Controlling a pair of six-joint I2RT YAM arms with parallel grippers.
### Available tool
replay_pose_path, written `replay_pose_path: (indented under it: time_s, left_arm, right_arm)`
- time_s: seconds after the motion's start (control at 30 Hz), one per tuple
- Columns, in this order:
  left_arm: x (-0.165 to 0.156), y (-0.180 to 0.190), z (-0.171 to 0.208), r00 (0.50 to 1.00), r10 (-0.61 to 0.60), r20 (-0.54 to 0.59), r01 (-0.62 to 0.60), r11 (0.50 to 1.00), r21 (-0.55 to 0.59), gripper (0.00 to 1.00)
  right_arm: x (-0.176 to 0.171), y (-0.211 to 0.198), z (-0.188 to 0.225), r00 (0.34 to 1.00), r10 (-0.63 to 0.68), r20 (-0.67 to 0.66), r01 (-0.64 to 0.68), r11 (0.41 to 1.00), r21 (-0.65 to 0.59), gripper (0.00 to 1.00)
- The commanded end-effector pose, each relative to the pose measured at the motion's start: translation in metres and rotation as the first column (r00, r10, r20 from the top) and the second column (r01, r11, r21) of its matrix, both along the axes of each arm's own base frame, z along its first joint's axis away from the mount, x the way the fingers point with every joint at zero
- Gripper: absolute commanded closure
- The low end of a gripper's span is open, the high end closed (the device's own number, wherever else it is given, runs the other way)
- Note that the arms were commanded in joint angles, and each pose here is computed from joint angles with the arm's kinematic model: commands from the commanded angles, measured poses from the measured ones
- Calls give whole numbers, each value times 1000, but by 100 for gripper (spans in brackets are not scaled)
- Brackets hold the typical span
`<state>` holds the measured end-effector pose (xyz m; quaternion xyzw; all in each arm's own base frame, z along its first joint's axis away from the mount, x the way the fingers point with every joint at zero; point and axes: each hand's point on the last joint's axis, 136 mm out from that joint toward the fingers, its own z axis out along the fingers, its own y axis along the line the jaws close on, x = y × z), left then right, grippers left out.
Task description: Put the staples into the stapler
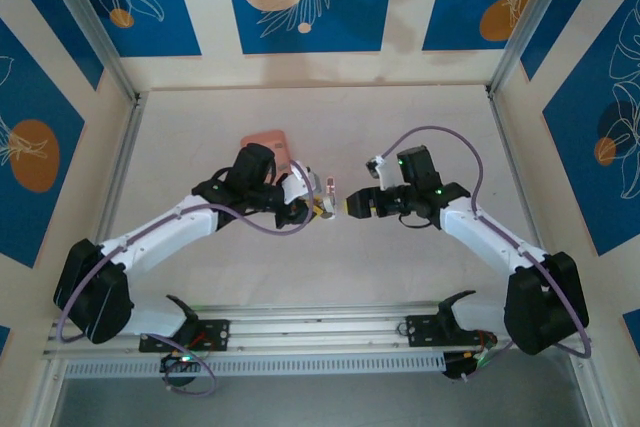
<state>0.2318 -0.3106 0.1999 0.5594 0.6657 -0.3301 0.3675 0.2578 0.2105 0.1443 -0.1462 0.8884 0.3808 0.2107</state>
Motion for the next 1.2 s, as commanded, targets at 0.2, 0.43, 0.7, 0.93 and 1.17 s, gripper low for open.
replay_pose_path:
  time_s: [0.2, 0.43, 0.7, 0.93, 1.17]
  left_arm:
    - [-3, -2, 17, 999, -26, 34, 27, 999, -19, 84]
    - [-5, -5, 12, 999, -32, 27, 32, 999, -6, 84]
    - [-6, -7, 9, 999, -32, 20, 32, 999, -1, 84]
    - [-6, -11, 6, 999, -33, 15, 33, 999, 0, 84]
    - [-7, -10, 8, 999, -29, 25, 29, 1000, 3, 84]
  right_arm:
    - [-14, 14, 37, 999, 35, 22, -37, 995, 97, 27]
    - [-20, 43, 79, 993, 87, 80, -97, 986, 136, 26]
    - [-24, 58, 76, 991, 130, 22, -132, 984, 122, 27]
    - [-28, 58, 58, 989, 142, -31, -140, 988, 63, 28]
    - [-21, 39, 36, 994, 56, -90, -55, 998, 8, 32]
